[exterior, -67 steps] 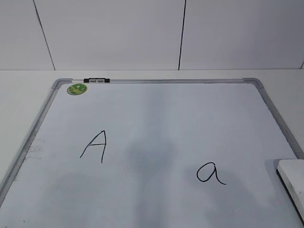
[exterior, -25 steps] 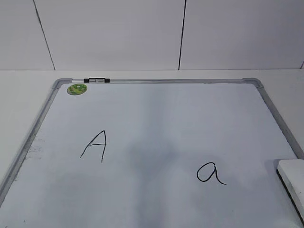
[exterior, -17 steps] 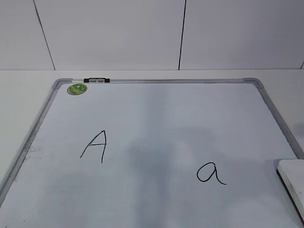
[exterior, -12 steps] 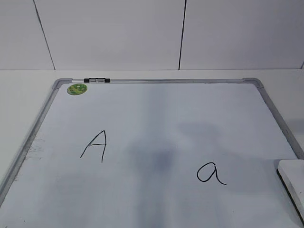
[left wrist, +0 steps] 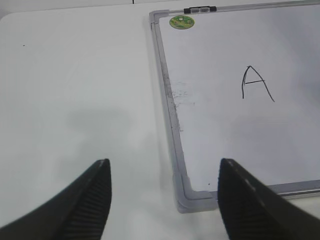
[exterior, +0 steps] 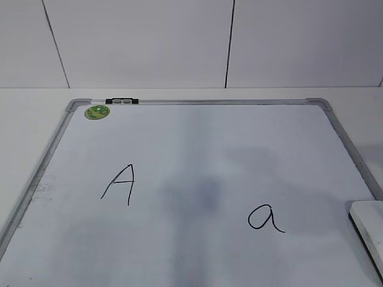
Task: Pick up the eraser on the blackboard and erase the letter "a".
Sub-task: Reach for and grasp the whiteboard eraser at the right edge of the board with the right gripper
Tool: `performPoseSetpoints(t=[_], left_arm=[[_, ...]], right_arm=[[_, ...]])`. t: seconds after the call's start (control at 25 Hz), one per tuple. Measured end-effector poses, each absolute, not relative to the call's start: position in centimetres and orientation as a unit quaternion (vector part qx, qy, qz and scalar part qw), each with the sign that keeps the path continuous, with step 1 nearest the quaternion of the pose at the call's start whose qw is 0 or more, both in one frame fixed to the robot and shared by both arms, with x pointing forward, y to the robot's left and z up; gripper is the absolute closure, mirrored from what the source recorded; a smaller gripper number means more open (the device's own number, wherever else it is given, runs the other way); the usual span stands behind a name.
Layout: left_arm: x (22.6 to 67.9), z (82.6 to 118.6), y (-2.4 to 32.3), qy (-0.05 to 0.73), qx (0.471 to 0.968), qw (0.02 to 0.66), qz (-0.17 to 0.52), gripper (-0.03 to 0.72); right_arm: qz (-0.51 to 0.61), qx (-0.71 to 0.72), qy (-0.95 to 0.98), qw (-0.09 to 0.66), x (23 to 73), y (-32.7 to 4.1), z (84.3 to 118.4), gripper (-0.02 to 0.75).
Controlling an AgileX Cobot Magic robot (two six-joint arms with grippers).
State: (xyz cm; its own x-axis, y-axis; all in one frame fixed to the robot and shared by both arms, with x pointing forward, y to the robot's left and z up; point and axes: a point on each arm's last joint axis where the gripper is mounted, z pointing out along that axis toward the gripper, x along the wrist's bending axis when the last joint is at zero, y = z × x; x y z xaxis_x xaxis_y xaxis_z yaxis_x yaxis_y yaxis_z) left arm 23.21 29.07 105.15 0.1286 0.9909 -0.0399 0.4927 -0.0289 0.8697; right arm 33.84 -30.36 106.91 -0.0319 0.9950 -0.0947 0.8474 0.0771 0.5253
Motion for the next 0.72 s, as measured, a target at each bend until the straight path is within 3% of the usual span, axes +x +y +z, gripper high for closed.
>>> performPoseSetpoints(t=[0.32, 0.72], left_arm=[[23.2, 105.1, 29.1, 0.578, 0.642, 0.390, 0.319, 0.191], [23.2, 105.1, 29.1, 0.578, 0.642, 0.390, 0.319, 0.191]], right_arm=[[0.153, 0.655, 0.716, 0.189, 36.7, -30.0, 105.6, 0.122], [0.123, 0.665, 0.726, 0.124, 40.3, -29.5, 102.9, 0.102]])
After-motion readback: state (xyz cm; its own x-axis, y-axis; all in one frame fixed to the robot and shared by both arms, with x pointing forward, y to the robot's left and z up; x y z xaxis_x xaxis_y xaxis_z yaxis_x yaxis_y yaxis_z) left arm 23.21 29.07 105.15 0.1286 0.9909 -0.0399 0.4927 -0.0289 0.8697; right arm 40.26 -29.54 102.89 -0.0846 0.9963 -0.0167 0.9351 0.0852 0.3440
